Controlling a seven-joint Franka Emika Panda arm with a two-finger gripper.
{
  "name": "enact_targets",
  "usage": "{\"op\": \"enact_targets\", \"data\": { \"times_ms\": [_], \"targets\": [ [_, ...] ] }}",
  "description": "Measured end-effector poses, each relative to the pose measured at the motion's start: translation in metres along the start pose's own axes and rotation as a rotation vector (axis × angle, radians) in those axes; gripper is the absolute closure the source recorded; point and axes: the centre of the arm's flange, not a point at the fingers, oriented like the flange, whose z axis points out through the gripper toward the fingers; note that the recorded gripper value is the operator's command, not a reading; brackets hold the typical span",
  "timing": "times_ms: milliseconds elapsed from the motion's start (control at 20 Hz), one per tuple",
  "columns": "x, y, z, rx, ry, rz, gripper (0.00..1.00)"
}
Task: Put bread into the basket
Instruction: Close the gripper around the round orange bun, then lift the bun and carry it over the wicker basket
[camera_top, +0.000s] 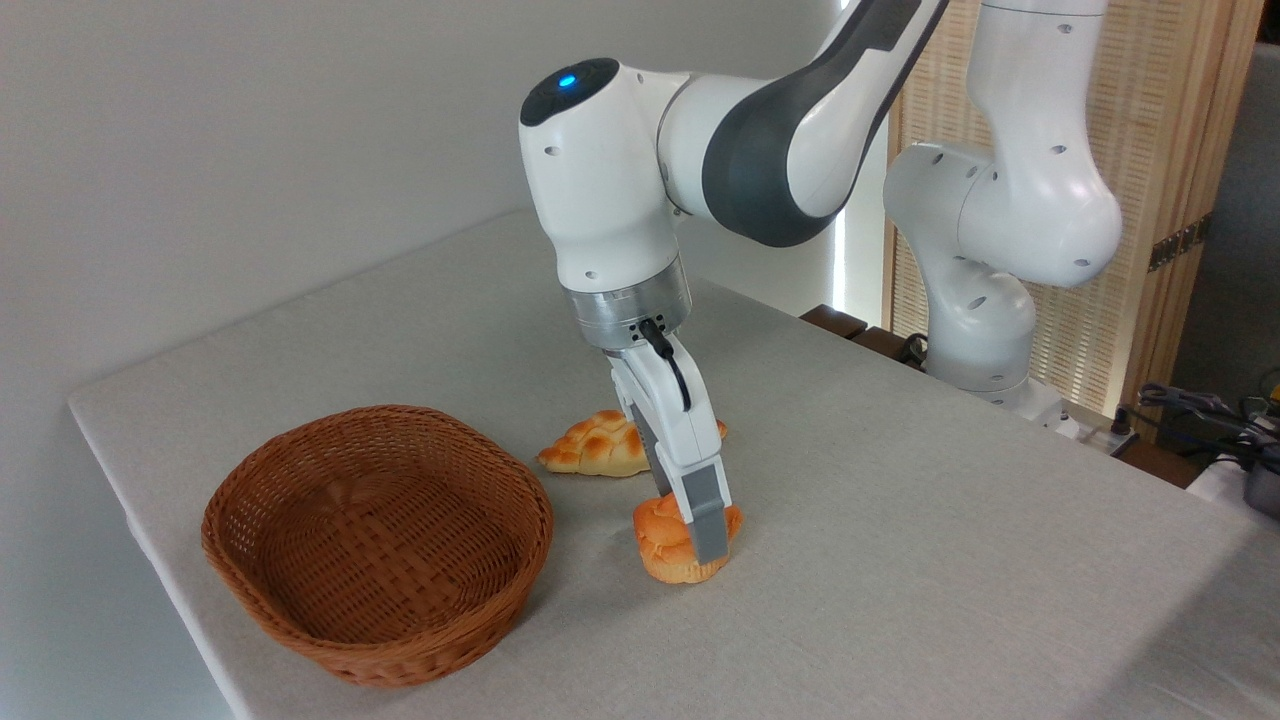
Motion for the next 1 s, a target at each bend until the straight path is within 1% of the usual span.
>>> {"op": "enact_targets", "data": {
  "times_ms": [50, 100, 150, 200, 300, 700, 800, 1000],
  "targets": [
    [0.0007, -0.0001, 0.0028, 0.010, 0.006, 0.001, 0.32],
    [0.0012, 0.0002, 0.0062, 0.018, 0.010, 0.002, 0.42],
    [0.0015, 0.0007, 0.0092, 0.021, 0.012, 0.003, 0.49],
    [0.0016, 0.0011, 0.0108, 0.022, 0.013, 0.003, 0.51],
    [0.0016, 0.0012, 0.0111, 0.022, 0.013, 0.004, 0.53],
    [0.0015, 0.0011, 0.0102, 0.024, 0.014, 0.032, 0.53],
    [0.0015, 0.0010, 0.0094, 0.025, 0.014, 0.032, 0.60],
    [0.0016, 0.0000, 0.0067, 0.031, 0.017, 0.032, 0.60]
  ]
}}
